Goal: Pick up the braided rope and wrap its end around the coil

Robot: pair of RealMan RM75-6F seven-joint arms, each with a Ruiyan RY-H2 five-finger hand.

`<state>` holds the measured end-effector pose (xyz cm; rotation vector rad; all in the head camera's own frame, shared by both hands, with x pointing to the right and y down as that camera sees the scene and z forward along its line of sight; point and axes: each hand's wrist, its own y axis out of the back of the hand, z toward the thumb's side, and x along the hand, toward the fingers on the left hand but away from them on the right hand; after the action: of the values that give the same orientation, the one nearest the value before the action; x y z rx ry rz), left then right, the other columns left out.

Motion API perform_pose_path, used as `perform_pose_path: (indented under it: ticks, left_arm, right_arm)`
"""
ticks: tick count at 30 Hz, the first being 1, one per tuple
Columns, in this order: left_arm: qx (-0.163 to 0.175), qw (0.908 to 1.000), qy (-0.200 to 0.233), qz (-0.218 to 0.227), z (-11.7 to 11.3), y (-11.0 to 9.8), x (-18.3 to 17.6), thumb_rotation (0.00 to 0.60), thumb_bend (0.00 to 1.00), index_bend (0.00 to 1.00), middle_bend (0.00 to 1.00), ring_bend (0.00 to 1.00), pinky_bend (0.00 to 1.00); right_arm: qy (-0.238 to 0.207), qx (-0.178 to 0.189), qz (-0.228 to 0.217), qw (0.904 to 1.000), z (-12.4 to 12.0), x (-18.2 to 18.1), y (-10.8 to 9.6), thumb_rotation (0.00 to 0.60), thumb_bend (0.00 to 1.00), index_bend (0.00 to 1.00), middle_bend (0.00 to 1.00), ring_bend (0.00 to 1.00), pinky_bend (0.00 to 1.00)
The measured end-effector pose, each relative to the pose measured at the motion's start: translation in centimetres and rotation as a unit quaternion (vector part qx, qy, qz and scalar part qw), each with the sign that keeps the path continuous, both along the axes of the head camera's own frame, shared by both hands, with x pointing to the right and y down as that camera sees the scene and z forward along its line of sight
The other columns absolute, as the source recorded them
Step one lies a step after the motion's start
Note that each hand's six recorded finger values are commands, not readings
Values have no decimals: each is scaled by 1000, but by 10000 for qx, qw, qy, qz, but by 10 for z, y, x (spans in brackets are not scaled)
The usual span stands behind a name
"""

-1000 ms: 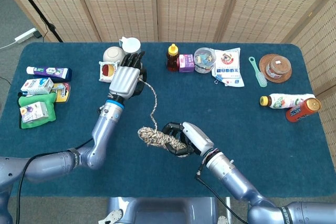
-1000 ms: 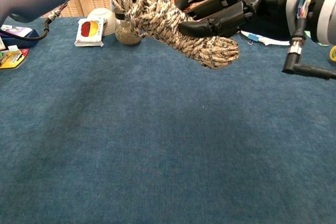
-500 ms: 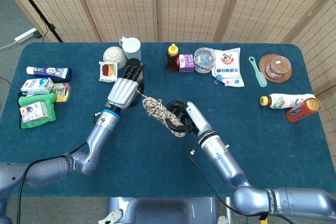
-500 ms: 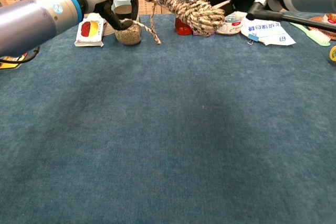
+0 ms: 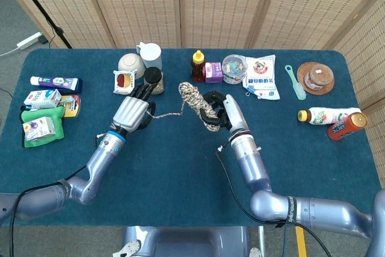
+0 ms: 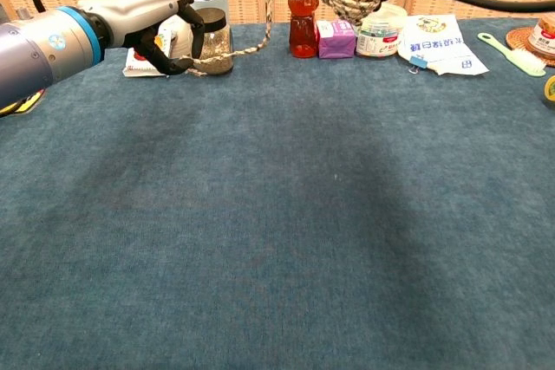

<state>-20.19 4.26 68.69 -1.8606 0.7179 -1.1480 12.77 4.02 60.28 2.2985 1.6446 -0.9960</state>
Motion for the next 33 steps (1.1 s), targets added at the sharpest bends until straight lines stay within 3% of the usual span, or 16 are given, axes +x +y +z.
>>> perform_pose_path:
  ticks: [12,20,33]
  left_arm:
    - [-91,9998,-125,91,14,10,-9,600,411,574,0,0,0]
    - [-146,9997,-138,110,18,13,-10,600,410,574,0,0,0]
    - [-197,9997,-101,121,19,17,-5,600,410,574,0,0,0]
  right_arm:
    - [414,184,339,9984,3,20,-27,600,901,667,614,540,759]
    - [526,370,576,9963,-8,36,-48,600,900,666,614,540,759]
    - [598,369,832,9941,-10,54,-58,600,901,666,614,540,759]
